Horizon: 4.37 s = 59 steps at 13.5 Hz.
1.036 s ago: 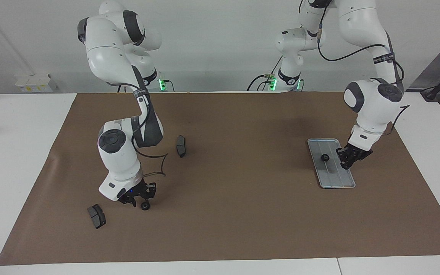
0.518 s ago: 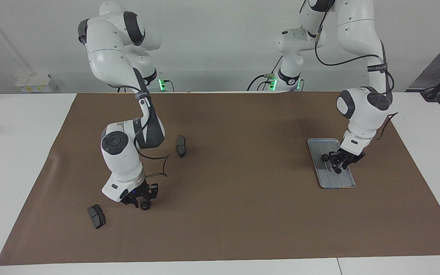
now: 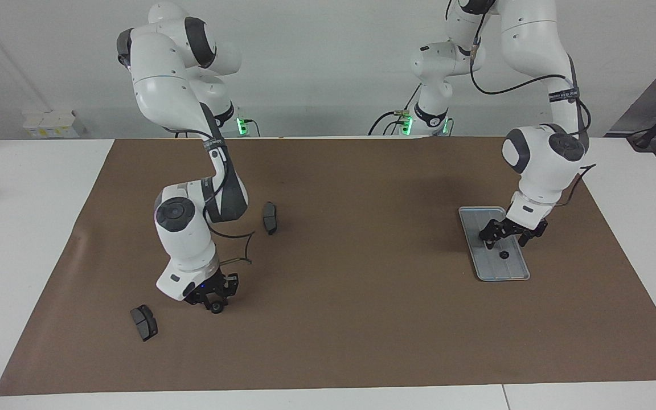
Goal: Pick bearing gear from pile to tray
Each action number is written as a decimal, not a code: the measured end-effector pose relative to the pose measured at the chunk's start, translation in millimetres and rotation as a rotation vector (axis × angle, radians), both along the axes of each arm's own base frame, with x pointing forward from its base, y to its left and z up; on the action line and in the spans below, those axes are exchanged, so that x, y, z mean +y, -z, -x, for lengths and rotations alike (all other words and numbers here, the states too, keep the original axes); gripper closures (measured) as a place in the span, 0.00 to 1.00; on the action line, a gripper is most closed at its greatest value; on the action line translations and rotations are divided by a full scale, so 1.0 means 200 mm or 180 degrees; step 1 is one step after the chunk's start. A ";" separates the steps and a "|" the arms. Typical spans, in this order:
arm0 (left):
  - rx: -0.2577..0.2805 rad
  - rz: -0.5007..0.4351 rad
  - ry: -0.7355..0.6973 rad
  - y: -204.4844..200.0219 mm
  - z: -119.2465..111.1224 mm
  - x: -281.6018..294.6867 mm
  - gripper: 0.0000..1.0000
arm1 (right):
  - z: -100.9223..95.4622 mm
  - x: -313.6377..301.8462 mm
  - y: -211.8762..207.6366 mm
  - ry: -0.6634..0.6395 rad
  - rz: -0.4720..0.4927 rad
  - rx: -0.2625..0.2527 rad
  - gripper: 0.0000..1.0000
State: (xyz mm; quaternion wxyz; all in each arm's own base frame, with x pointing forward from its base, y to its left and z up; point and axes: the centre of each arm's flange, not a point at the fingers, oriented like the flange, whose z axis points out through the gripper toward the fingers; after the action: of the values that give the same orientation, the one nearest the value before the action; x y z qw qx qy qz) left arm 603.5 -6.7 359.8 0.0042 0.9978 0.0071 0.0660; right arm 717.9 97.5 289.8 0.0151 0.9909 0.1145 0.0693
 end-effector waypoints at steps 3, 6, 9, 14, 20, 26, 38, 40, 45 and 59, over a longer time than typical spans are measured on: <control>0.0090 0.0017 -0.0060 -0.18 -0.02 -0.18 0.00 | 0.00 0.00 0.00 -0.0015 0.0001 -0.0003 0.66; 0.0236 0.0010 -0.0091 -0.34 0.00 -0.24 0.00 | 0.00 0.01 -0.01 -0.0025 -0.0001 -0.0007 0.66; 0.0268 0.0043 -0.0177 -0.42 0.01 -0.39 0.00 | 0.00 0.12 -0.05 -0.0136 -0.0021 -0.0067 0.66; 0.0330 0.0080 -0.0249 -0.60 0.03 -0.60 0.00 | 0.09 0.76 -0.25 -0.0688 -0.0116 -0.0321 0.66; 0.0449 0.0083 -0.0229 -0.81 0.06 -0.68 0.00 | 0.41 1.54 -0.34 -0.0990 -0.0490 -0.0745 0.66; 0.0452 0.0086 -0.0265 -0.81 0.05 -0.65 0.00 | 0.78 2.00 -0.19 -0.1226 -0.0628 -0.0642 0.66; 0.0321 0.0130 -0.0273 -0.78 0.02 -0.65 0.00 | 0.78 1.95 -0.12 -0.1161 -0.0502 -0.0464 0.59; 0.0198 0.0180 -0.0299 -0.69 0.01 -0.69 0.00 | 0.71 1.84 -0.17 -0.1045 -0.0434 -0.0408 0.59; 0.0104 0.0238 -0.0297 -0.46 0.06 -0.83 0.00 | 0.42 1.02 -0.77 -0.0728 -0.0443 0.0082 0.59; 0.0237 0.0210 -0.0674 0.22 0.32 -1.37 0.00 | 0.68 -0.32 -1.52 0.0247 -0.0251 0.0780 0.48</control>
State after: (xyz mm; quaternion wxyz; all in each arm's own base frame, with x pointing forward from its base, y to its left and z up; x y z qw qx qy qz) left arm 539.4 -280.8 315.7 0.0297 0.9925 0.1148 0.0286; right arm 582.8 33.8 594.4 -0.0354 0.9954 0.0743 -0.0485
